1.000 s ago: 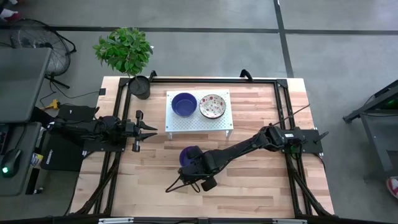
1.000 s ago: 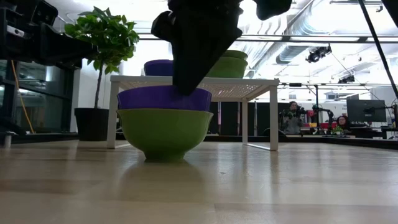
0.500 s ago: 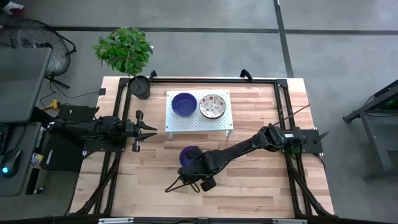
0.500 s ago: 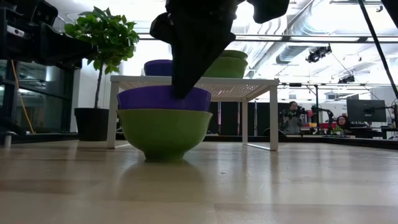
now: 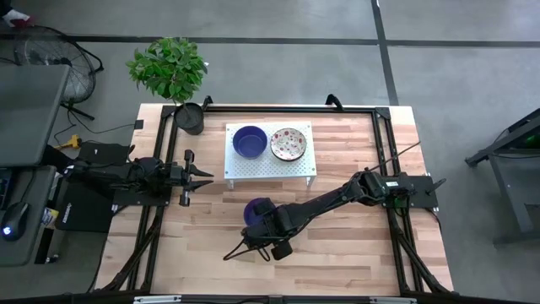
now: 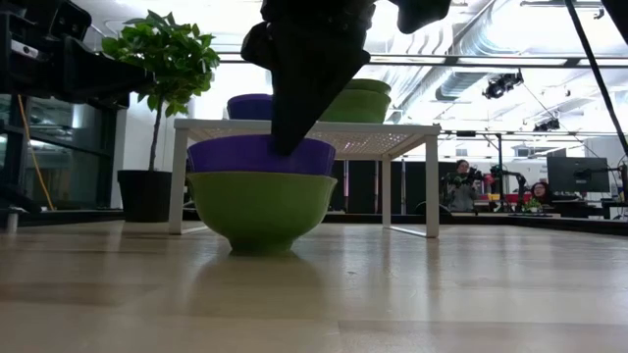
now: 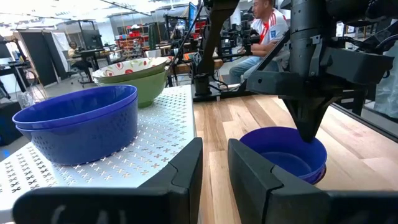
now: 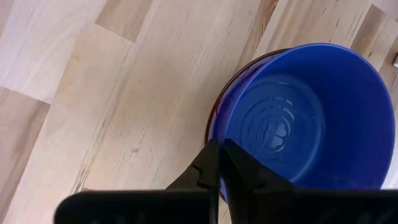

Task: Pick & Place Mini bowls
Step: Stack the violet bowl on top of the violet bowl on the shelf

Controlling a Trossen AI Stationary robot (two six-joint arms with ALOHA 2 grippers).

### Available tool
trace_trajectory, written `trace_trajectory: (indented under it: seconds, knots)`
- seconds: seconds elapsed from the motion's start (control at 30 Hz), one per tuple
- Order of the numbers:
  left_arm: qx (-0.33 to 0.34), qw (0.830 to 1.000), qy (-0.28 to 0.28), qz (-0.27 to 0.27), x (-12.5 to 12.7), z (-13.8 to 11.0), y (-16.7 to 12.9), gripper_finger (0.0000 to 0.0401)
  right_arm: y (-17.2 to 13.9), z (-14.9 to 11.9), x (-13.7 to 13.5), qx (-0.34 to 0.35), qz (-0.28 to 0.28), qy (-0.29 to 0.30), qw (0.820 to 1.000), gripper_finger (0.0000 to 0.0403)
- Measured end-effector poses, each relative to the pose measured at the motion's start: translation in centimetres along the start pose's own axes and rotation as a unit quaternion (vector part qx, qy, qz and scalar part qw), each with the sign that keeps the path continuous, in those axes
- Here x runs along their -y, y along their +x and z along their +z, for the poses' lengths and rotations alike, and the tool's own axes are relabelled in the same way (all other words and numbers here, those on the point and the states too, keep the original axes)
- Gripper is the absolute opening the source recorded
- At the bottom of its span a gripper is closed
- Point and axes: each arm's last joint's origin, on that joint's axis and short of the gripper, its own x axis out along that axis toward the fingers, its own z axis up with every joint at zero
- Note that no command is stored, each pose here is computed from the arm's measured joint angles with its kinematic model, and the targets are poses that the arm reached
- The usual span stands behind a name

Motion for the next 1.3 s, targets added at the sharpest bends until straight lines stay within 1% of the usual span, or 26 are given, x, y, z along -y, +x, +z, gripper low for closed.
trace_trajectory:
  seconds: [1.3]
  knots:
    - [0.000, 1.000, 0.000, 0.000, 0.00, 0.00, 0.00, 0.0072, -0.46, 0.27, -0.35, 0.014, 0.003, 0.009, 1.000, 0.0000]
